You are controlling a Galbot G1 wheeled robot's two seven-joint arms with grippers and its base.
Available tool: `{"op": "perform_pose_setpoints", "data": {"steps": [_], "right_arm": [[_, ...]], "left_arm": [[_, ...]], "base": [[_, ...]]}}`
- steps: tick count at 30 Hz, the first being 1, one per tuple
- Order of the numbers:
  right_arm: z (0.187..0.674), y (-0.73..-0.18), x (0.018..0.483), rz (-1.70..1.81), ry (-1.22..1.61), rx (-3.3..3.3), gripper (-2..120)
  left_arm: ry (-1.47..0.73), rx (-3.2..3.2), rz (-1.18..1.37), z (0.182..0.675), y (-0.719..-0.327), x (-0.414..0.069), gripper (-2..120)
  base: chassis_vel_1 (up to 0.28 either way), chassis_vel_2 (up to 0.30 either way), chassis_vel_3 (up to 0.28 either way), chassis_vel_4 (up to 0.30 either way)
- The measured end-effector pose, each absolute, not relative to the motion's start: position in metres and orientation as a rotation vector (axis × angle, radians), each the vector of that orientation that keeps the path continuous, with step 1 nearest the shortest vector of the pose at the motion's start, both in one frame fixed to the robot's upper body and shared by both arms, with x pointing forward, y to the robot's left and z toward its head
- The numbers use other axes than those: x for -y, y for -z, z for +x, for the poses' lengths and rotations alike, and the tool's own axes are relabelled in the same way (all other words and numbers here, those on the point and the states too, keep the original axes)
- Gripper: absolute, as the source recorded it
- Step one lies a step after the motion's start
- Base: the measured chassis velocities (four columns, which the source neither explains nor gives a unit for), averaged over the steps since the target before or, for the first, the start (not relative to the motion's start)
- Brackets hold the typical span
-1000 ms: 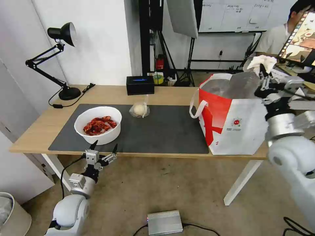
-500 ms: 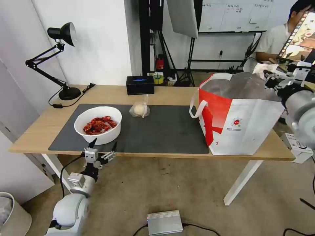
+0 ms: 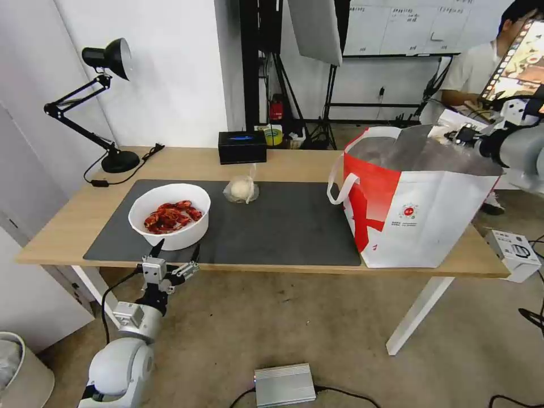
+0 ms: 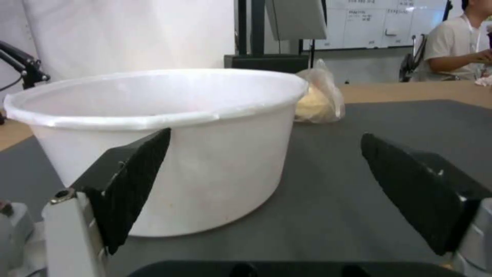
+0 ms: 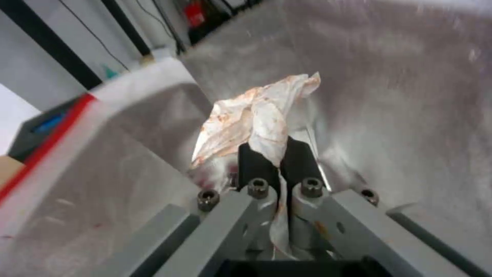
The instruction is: Pick up the trash from the table and place it into the takeout bag.
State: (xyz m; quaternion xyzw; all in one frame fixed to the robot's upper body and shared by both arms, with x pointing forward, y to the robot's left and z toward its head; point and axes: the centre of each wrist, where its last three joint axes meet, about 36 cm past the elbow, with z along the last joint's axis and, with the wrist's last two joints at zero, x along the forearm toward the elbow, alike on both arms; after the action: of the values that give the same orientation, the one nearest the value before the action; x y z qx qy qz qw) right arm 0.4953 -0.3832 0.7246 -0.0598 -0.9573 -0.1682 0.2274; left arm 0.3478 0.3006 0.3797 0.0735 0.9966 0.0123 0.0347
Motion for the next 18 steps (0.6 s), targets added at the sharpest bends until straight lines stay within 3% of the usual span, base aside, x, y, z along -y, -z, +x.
{"op": "perform_pose_setpoints", "data": {"steps": [6, 9, 13, 17, 18], "right_arm": [[0.511, -0.717, 0.379, -0.167, 0.51, 2.587, 0], [0.513, -0.715, 0.376, -0.155, 0.518, 2.582, 7], [0.514, -0.712, 0.374, -0.145, 0.528, 2.576, 21], [0.514, -0.711, 0.371, -0.134, 0.532, 2.574, 42], [0.514, -0.711, 0.371, -0.134, 0.532, 2.574, 42]], "left_arm": [[-0.039, -3.06, 0.228, 0.35, -0.381, -0.301, 100], [-0.039, -3.06, 0.23, 0.349, -0.381, -0.301, 100], [-0.042, -3.063, 0.231, 0.348, -0.382, -0.301, 100], [-0.051, -3.066, 0.234, 0.345, -0.382, -0.303, 100], [-0.051, -3.066, 0.234, 0.345, -0.382, -0.303, 100]], "base": [[0.0, 0.0, 0.0, 0.0], [0.0, 0.0, 0.0, 0.0], [0.0, 0.0, 0.0, 0.0], [0.0, 0.0, 0.0, 0.0], [0.0, 0.0, 0.0, 0.0]]}}
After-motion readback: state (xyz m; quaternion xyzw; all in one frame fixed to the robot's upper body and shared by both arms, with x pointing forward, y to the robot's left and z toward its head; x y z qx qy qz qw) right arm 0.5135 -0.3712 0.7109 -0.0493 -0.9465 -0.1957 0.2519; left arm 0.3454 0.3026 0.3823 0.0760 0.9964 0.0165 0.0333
